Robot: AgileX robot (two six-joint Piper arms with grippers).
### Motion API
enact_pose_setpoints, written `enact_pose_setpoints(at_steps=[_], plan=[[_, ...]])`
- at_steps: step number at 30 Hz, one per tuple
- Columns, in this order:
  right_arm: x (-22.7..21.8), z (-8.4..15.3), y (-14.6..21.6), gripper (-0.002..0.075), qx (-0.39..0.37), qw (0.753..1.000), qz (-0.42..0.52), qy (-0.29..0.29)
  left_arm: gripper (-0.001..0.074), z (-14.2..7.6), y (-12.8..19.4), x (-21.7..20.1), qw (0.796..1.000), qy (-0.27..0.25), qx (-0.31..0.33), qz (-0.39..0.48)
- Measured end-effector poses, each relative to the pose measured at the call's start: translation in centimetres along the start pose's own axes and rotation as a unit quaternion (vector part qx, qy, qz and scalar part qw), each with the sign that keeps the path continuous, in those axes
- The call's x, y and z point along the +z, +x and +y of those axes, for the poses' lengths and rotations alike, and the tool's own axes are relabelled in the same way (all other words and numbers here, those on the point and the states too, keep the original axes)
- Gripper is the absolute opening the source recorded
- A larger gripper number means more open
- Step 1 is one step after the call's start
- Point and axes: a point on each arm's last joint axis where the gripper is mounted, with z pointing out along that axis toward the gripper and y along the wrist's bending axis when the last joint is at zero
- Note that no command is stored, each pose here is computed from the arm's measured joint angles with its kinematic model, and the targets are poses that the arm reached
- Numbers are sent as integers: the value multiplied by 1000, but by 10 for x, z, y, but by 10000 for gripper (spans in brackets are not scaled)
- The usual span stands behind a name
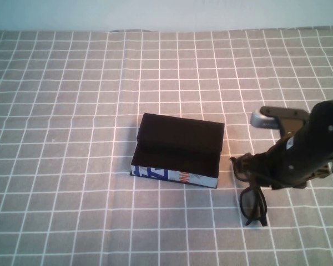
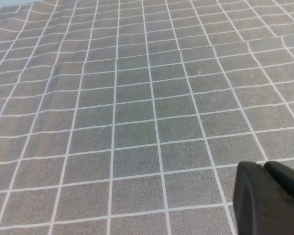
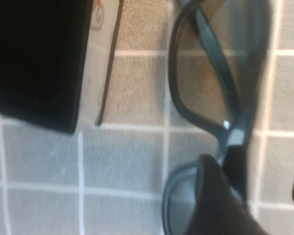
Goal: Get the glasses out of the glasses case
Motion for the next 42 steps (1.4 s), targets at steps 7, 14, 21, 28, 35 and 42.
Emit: enact_pose_setpoints(at_steps=[7,14,21,28,35,42], plan=[[-58,-2,15,146,-24,1000,-11,2,-4,0,0,0,1000,0,0,0],[-110,-14,54,-5,-33,998,-51,-16,-4,0,0,0,1000,0,0,0],[-143,-22,80,-16,-38,996,-69,-29,-4,0,0,0,1000,0,0,0],[-145,-25,83,-16,-77,990,-111,-29,-5,0,0,0,1000,0,0,0],[-139,-66,104,-16,-111,946,-305,-2,-4,0,0,0,1000,0,0,0],[-119,-115,175,-16,-51,882,-467,48,-4,0,0,0,1000,0,0,0]])
